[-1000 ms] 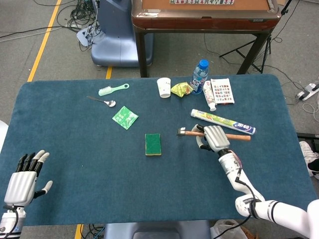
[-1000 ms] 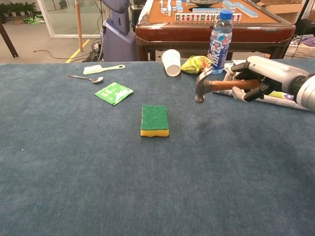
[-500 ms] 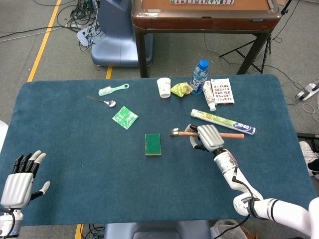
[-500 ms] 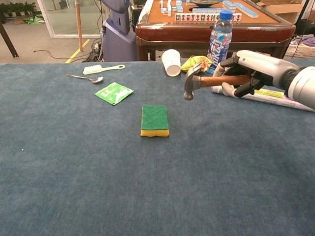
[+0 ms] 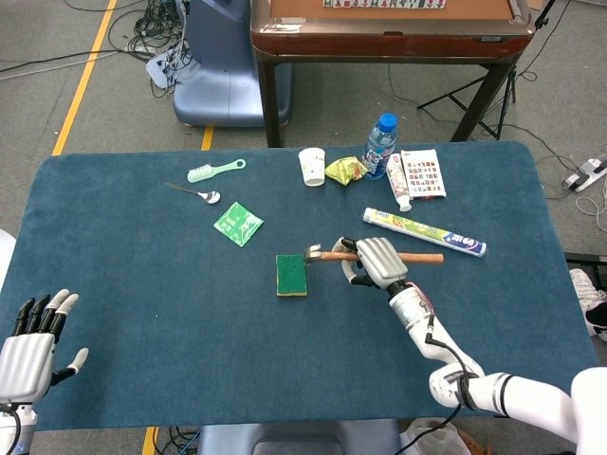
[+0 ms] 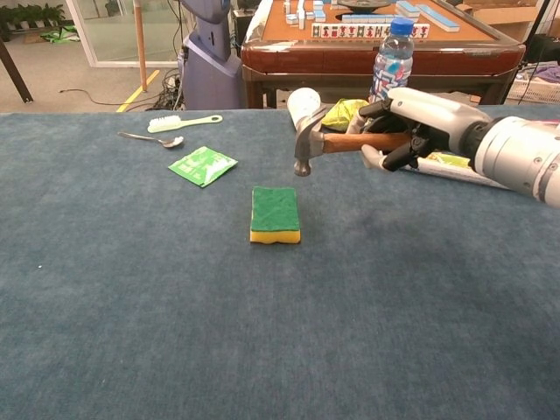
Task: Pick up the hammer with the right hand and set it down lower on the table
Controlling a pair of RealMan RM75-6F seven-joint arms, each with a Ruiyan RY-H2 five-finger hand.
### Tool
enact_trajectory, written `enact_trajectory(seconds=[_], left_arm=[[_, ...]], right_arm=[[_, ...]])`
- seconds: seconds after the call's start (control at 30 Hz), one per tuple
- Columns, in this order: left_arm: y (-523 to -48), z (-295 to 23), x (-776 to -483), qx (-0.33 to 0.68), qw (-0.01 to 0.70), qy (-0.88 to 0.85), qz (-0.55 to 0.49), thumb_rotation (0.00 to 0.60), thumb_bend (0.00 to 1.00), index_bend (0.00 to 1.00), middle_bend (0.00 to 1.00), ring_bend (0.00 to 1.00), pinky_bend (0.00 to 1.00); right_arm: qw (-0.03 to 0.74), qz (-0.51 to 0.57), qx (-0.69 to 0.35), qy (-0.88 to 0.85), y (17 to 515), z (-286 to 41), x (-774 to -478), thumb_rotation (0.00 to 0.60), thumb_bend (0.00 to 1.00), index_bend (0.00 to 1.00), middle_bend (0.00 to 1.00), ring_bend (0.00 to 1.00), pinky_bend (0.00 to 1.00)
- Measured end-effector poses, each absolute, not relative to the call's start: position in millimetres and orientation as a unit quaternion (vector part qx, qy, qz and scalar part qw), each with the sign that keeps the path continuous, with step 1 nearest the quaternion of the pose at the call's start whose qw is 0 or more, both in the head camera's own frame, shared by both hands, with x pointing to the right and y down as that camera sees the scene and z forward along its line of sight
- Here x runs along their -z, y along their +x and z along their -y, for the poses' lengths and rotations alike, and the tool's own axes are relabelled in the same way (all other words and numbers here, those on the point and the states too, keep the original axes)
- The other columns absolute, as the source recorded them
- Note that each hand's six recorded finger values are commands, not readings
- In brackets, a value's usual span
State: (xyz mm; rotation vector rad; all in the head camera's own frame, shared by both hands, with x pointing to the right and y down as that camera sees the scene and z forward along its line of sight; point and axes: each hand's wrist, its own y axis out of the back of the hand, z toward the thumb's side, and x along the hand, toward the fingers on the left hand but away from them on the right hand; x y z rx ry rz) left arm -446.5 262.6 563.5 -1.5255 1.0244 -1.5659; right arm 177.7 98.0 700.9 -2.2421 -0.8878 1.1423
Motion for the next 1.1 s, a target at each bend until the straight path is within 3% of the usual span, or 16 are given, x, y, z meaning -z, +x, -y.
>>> enact_trajectory(seconds=[0.53,1.1], left_arm=[[-454,-267,-563,0.612,0.353,-0.585,-0.398,0.6,0.22,0.11,0.09,0.05,0.0],[-449,-265,-562,0.607,0.356,-0.588,-0.398,0.6,0.22,0.11,0.09,0.05,0.0]], right_arm=[[0.228,0.276,-0.446,-0.82,155,-115,-742,0.6,0.86,0.78,0.94,0.87,0.95],[0.218,0.355,-0.372,-0.829,159,-91,-687,0.6,0.86,0.79,0.95,0.87,0.96]])
